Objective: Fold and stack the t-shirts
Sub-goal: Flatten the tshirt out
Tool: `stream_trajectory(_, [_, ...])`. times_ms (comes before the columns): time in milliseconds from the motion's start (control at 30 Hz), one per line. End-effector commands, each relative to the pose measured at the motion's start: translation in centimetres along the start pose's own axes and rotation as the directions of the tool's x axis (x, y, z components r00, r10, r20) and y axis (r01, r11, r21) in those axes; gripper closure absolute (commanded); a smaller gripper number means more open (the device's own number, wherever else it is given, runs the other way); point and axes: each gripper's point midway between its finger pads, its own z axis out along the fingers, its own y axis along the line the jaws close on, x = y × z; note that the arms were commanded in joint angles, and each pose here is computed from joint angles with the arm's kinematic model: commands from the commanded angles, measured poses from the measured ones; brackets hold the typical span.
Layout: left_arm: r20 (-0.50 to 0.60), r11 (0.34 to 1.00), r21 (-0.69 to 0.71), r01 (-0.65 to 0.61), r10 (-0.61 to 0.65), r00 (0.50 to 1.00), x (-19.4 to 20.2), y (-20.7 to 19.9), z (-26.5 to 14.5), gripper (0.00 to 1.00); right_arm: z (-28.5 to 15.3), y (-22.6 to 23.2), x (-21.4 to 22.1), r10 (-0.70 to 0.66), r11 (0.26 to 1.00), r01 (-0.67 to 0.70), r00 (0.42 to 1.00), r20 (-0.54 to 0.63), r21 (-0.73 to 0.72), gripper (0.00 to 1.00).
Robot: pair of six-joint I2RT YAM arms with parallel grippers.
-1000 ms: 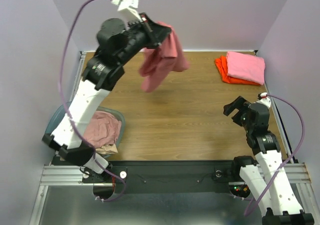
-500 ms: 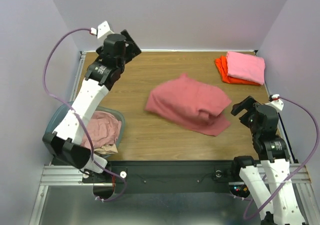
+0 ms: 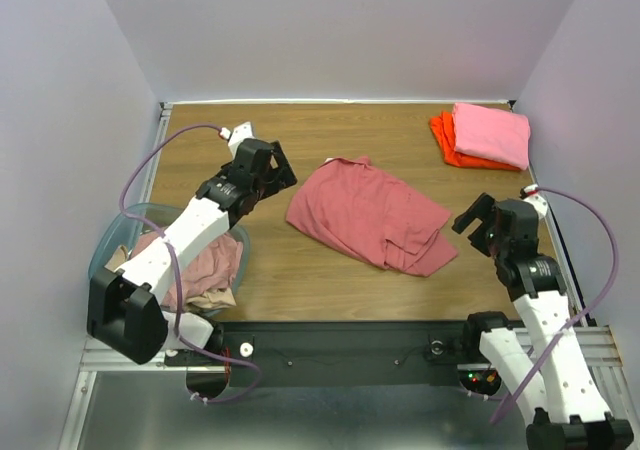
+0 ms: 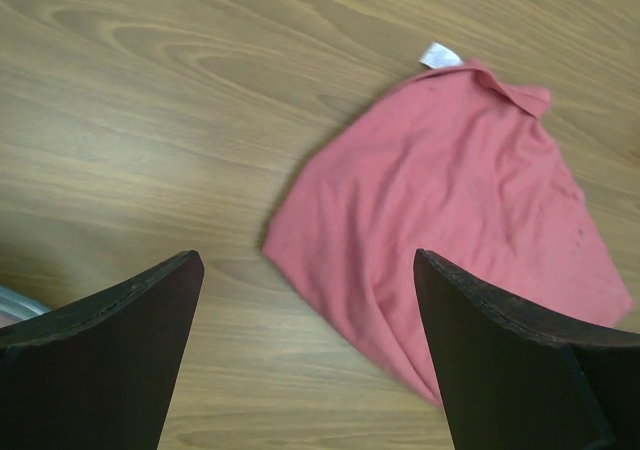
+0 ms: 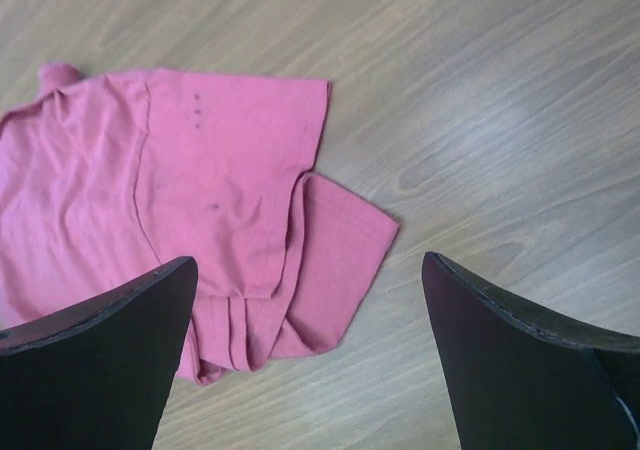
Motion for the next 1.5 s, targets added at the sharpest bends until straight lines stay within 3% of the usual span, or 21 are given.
stream_trajectory(0, [0.107,0.984,0.17,-0.05,0.032,0.994,-3.2,-4.5,0.1,0.01,2.4,1.8,0.7,0.02,0.998,-0.022,0.999,-0.033,-0.053,0.0])
stream_trajectory(133, [0.136,0.873,0.39,-0.293,0.261,0.956,-4.8,-11.7,1.7,0.01,5.2,1.6,1.7,0.034,0.999,-0.033,0.996,-0.084,0.016,0.0])
stream_trajectory(167, [0.105,0.846,0.386,-0.368,0.356,0.929,-3.4,-12.0,4.5,0.02,5.9,1.6,1.6,0.04,0.999,-0.038,0.996,-0.083,0.03,0.0])
stream_trajectory(233, [0.143,0.78,0.441,-0.445,0.428,0.892,-4.4,-15.1,5.5,0.02,6.9,1.4,1.4,0.045,0.997,-0.04,0.996,-0.075,0.066,0.01])
stream_trajectory(267, [0.104,0.759,0.437,-0.482,0.49,0.865,-2.3,-15.5,8.4,0.02,7.9,1.1,1.9,0.042,0.995,-0.033,0.995,-0.095,0.095,0.01])
stream_trajectory(333, [0.17,0.692,0.417,-0.589,0.577,0.799,-3.6,-17.9,9.7,0.02,8.7,1.7,1.3,0.051,0.994,-0.042,0.995,-0.087,0.097,0.03])
stream_trajectory(367, [0.15,0.64,0.416,-0.645,0.652,0.743,-0.9,-18.5,12.2,0.02,9.4,1.8,1.5,0.046,0.994,-0.036,0.994,-0.099,0.102,0.03])
stream_trajectory(433, [0.194,0.599,0.41,-0.688,0.679,0.708,-2.0,-21.1,12.6,0.02,10.1,2.1,1.1,0.048,0.993,-0.037,0.994,-0.095,0.112,0.04])
stream_trajectory(467, [0.155,0.589,0.409,-0.697,0.708,0.689,0.0,-21.0,15.0,0.02,10.7,2.0,1.4,0.043,0.991,-0.029,0.993,-0.108,0.127,0.04])
stream_trajectory(700, [0.181,0.519,0.456,-0.723,0.741,0.646,1.8,-23.2,19.4,0.03,13.2,2.2,2.1,0.047,0.988,-0.024,0.988,-0.15,0.153,0.04])
stream_trajectory(767, [0.184,0.491,0.512,-0.705,0.739,0.648,3.6,-23.7,20.0,0.03,13.7,2.2,2.0,0.043,0.987,-0.019,0.989,-0.145,0.161,0.04])
stream_trajectory(867, [0.172,0.51,0.524,-0.682,0.721,0.672,4.6,-23.9,21.3,0.07,14.3,2.0,2.1,0.042,0.984,-0.016,0.988,-0.146,0.177,0.04])
stream_trajectory(1000, [0.145,0.527,0.524,-0.668,0.718,0.681,5.7,-23.5,22.4,0.27,15.1,2.1,2.1,0.04,0.983,-0.013,0.988,-0.147,0.181,0.06])
stream_trajectory(1100, [0.125,0.551,0.504,-0.665,0.715,0.687,6.0,-22.8,23.2,0.57,15.8,2.5,2.6,0.037,0.985,-0.008,0.985,-0.166,0.171,0.1])
stream_trajectory(1167, [0.118,0.547,0.516,-0.659,0.717,0.687,6.5,-22.7,23.3,0.72,16.3,2.6,2.8,0.03,0.986,-0.001,0.984,-0.173,0.165,0.12])
stream_trajectory(1233, [0.109,0.546,0.526,-0.652,0.717,0.689,6.8,-22.6,23.2,1.0,17.0,2.4,3.4,0.022,0.984,0.013,0.981,-0.193,0.179,0.15])
stream_trajectory(1467, [0.152,0.534,0.547,-0.645,0.694,0.704,4.9,-23.7,20.5,1.0,19.7,4.2,4.1,-0.006,0.994,0.032,0.972,-0.235,0.107,0.28])
